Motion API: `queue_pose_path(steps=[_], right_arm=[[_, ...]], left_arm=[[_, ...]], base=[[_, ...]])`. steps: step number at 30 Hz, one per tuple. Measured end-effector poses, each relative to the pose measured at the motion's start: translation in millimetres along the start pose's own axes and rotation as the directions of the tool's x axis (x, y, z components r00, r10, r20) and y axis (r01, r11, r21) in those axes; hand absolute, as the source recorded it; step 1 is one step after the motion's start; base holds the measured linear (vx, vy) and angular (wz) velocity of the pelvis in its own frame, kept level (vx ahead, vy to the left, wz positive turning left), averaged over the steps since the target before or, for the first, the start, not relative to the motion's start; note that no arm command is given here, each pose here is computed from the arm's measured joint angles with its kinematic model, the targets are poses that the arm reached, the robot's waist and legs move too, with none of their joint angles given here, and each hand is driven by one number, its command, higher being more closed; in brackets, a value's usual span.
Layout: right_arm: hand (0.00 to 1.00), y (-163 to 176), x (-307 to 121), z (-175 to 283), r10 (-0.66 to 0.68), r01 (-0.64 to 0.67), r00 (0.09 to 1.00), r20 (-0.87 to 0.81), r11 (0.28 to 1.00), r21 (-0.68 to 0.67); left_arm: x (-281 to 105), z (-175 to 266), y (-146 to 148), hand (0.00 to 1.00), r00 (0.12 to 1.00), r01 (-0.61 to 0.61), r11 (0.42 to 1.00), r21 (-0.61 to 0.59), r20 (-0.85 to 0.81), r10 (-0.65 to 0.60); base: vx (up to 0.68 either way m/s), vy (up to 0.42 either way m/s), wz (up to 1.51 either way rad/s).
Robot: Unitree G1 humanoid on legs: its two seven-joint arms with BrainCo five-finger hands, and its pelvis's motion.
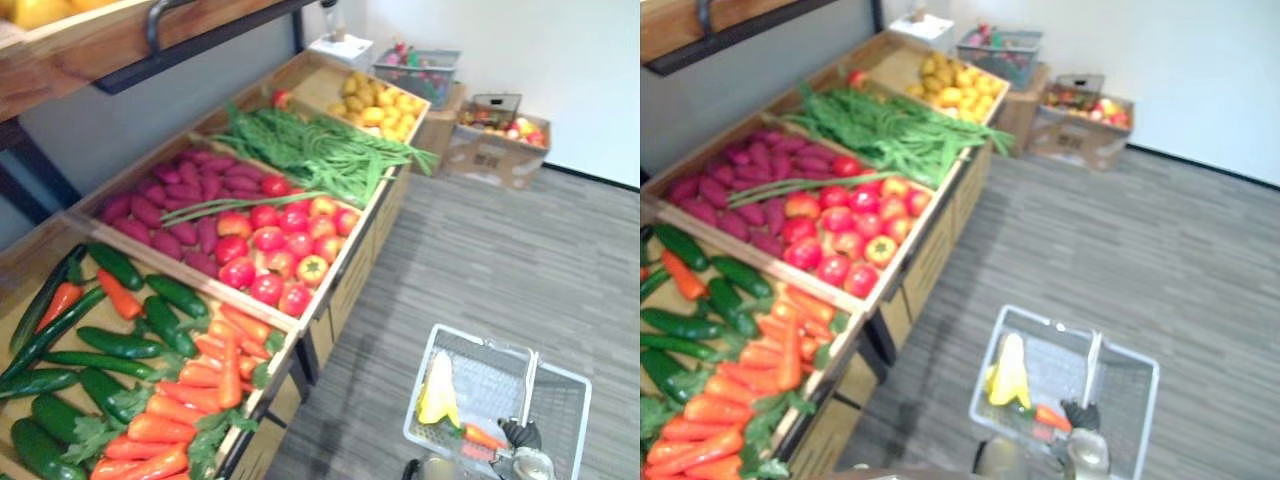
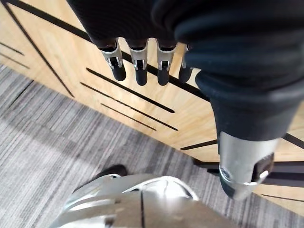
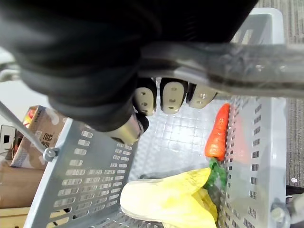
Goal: Pick vegetable in the basket
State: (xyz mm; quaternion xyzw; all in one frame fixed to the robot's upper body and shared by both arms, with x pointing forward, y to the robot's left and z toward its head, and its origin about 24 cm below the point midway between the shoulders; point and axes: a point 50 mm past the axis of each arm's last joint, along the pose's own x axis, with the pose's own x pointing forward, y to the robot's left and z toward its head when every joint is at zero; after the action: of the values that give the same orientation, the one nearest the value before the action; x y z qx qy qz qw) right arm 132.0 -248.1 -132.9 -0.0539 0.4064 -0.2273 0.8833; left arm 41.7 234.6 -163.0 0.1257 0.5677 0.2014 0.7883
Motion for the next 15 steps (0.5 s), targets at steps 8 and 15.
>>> queue_pose_path(steps=[8, 15], right_arm=[[1.00, 4.3, 8.2, 12.8, 0.034, -0.034, 0.999, -0.006, 0.993, -0.112], [1.00, 1.9, 2.3, -6.5, 0.020, -0.027, 0.998, -0.057, 0.993, -0.117]], left_arm=[[2.0, 12.6, 1.4, 0.00, 0.998, -0.002, 0.999, 0.046, 0.064, -0.001], [0.4, 23.0, -10.3, 0.00, 0.993, 0.029, 0.995, 0.093, 0.113, -0.039]], base=[[-0.12, -0.299, -1.40], [0.03, -0.209, -0.49]])
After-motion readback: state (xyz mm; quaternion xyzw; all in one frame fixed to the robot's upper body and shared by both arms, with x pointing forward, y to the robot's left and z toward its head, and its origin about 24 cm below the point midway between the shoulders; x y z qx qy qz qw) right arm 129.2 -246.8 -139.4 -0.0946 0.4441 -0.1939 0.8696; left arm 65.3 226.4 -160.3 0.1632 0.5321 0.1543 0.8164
